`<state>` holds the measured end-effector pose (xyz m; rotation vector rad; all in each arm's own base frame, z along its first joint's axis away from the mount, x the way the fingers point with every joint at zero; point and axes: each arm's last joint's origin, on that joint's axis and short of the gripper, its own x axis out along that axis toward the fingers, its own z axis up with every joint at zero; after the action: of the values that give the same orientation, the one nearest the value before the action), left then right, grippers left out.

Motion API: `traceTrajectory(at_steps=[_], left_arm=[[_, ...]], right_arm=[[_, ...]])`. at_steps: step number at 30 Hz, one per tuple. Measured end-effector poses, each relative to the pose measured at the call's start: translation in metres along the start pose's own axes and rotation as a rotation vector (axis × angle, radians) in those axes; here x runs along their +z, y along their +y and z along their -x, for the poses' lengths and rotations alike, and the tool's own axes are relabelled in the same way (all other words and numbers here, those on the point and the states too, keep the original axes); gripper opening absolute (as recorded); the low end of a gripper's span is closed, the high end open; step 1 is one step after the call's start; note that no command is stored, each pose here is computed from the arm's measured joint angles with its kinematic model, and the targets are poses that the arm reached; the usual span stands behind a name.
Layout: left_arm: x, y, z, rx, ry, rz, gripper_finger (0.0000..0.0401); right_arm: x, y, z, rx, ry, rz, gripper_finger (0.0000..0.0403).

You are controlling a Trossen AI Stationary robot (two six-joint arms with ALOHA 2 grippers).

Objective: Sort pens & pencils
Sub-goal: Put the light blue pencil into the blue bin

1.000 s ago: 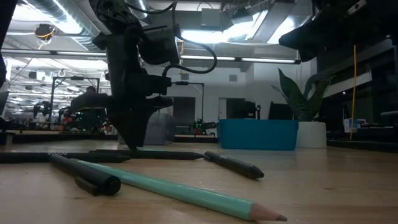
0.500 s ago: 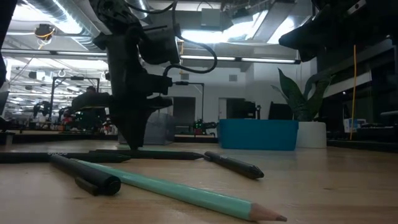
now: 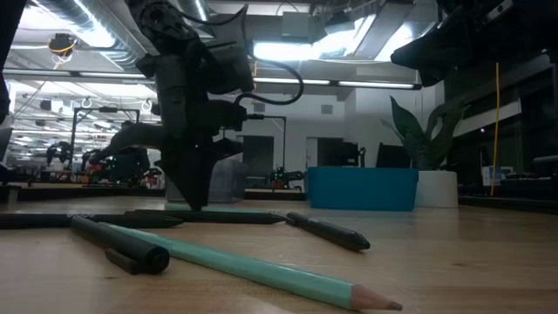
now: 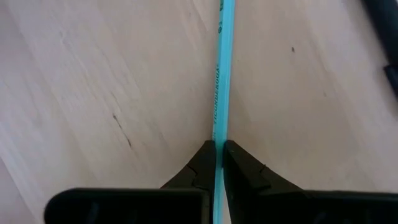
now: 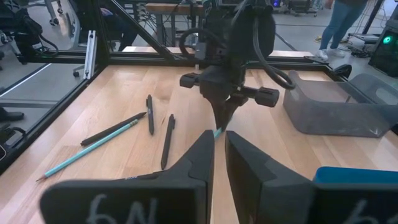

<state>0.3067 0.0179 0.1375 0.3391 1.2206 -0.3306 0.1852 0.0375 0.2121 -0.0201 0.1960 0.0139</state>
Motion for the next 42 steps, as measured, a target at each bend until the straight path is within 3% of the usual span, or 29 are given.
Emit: traceTrajectory(at_steps=[12, 29, 42], left_arm=[[-0.001, -0.001, 0.003, -0.019, 0.022, 0.006, 0.0014], [0.022, 0.008, 0.038, -0.011, 0.055, 0.026, 0.0014], [0.026, 0.003, 0.084, 0.07, -0.09, 0.014, 0.0014]], right_arm=[[0.0, 0.0, 0.0, 0.0, 0.0, 0.002, 0.0042], [0.0, 0.0, 0.0, 0.0, 0.001, 0.003, 0.0042], [-0.001, 0.0, 0.0, -0.001, 0.008, 0.003, 0.0042]])
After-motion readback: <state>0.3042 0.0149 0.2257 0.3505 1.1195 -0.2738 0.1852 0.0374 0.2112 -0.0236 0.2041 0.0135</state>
